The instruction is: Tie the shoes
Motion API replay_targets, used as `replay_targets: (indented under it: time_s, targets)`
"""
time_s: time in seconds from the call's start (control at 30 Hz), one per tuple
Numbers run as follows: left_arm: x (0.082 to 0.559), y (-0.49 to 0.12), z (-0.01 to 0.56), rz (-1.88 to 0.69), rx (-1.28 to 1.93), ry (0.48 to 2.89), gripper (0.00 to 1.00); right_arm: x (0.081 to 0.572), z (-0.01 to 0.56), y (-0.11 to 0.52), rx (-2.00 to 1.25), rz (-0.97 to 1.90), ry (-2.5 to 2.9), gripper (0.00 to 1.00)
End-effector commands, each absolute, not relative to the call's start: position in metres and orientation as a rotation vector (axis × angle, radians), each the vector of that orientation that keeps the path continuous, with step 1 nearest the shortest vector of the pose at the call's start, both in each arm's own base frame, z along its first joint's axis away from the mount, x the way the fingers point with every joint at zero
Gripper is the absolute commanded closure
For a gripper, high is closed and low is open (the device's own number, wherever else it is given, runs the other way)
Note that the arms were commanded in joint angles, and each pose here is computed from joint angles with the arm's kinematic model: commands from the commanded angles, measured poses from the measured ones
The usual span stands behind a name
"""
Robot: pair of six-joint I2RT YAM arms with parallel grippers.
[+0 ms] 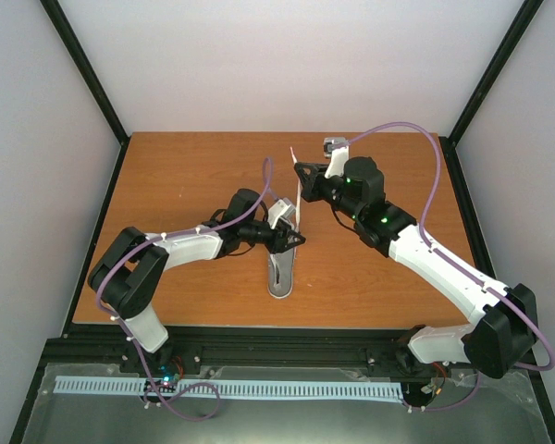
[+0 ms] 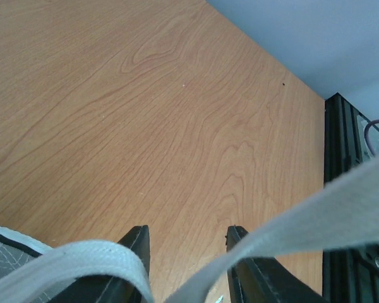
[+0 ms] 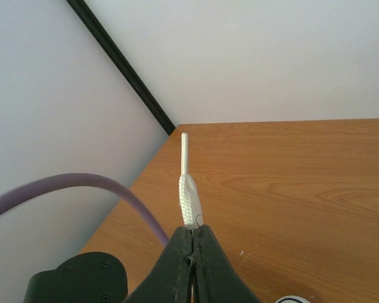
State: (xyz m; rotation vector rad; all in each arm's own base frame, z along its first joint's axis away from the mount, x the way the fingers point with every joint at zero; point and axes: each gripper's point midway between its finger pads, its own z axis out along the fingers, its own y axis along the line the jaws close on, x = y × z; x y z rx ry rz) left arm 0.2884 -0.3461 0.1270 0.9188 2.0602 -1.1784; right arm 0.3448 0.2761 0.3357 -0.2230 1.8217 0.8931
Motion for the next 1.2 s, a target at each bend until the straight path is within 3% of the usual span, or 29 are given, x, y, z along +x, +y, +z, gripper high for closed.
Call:
replay_targets:
  time_s: [0.0, 0.13, 0.23, 0.37, 0.63, 0.7, 0.83, 1.1, 1.17]
  targets:
    - [0.286, -0.350, 0.140, -1.196, 0.940, 1.997, 0.69, 0.353, 0.335, 0.268, -0.159, 0.860, 1.836, 0.97]
    - [0.281, -0.348, 0.140, -1.206, 0.951, 1.995, 0.80, 0.357, 0.335, 0.269, -0.165, 0.858, 1.841, 0.97]
    - [0.278, -0.346, 0.137, -1.202, 0.961, 2.003, 0.82, 0.360, 0.336, 0.274, -0.182, 0.880, 1.847, 0.97]
    - [0.281, -0.346, 0.134, -1.182, 0.960, 2.016, 0.66, 0.364, 0.339, 0.284, -0.213, 0.914, 1.853, 0.97]
    - [0.282, -0.349, 0.139, -1.192, 0.969, 1.998, 0.56, 0.373, 0.333, 0.290, -0.204, 0.920, 1.878, 0.97]
    - [0.281, -0.348, 0.141, -1.189, 0.964, 1.987, 0.56, 0.375, 0.332, 0.290, -0.195, 0.921, 1.879, 0.97]
    - [0.281, -0.347, 0.139, -1.189, 0.970, 1.993, 0.71, 0.376, 0.335, 0.298, -0.233, 0.959, 1.880, 0.97]
    - [0.284, -0.348, 0.140, -1.179, 0.966, 1.993, 0.70, 0.372, 0.335, 0.321, -0.335, 1.059, 1.905, 0.97]
    - [0.284, -0.349, 0.140, -1.181, 0.970, 1.991, 0.75, 0.374, 0.334, 0.323, -0.341, 1.059, 1.913, 0.97]
